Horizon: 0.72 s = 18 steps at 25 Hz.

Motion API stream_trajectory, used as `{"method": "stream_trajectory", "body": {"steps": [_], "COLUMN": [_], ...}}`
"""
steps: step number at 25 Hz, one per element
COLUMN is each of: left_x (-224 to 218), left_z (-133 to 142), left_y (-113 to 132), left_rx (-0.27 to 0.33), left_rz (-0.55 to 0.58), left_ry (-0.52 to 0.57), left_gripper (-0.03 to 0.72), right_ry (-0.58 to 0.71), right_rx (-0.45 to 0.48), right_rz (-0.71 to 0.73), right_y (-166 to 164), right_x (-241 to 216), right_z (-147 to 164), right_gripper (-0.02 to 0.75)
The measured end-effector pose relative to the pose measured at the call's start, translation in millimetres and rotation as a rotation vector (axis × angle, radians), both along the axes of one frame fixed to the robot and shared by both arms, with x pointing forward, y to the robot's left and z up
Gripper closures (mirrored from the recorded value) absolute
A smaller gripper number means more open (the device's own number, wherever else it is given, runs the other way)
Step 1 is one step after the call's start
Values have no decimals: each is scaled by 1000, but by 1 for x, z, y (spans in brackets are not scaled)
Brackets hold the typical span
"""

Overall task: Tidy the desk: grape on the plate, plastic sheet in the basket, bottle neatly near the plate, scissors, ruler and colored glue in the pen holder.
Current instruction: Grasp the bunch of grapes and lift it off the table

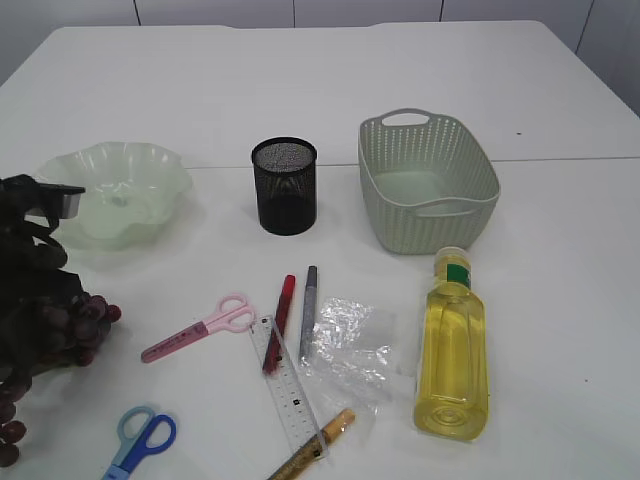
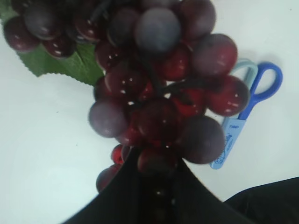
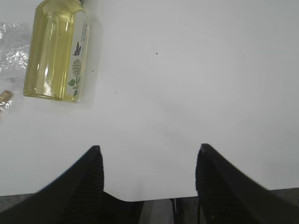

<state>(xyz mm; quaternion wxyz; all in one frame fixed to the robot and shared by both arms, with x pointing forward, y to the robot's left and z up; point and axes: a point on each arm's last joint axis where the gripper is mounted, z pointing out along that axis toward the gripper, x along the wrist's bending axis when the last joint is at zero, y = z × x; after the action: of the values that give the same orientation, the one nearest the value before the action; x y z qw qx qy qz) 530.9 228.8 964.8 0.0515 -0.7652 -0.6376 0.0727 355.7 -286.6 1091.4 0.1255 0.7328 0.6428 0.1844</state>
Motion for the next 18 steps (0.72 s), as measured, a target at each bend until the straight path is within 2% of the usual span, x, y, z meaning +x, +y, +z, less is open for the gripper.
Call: {"method": "stream_trajectory", "body": {"steps": [14, 18], "left_x": [-38, -43], "left_z": [88, 118], "left_y": [4, 6], "left_rx": [-106, -139], "left_rz": [16, 24], "left_ry": [-263, -405], "left_gripper": [617, 617], "right_ry": [0, 0], "right_rx": [0, 0], "right_rz": [0, 0], "right_y": [0, 0], "right_x": [0, 0], "right_z": [0, 0], "right_gripper": [280, 280]}}
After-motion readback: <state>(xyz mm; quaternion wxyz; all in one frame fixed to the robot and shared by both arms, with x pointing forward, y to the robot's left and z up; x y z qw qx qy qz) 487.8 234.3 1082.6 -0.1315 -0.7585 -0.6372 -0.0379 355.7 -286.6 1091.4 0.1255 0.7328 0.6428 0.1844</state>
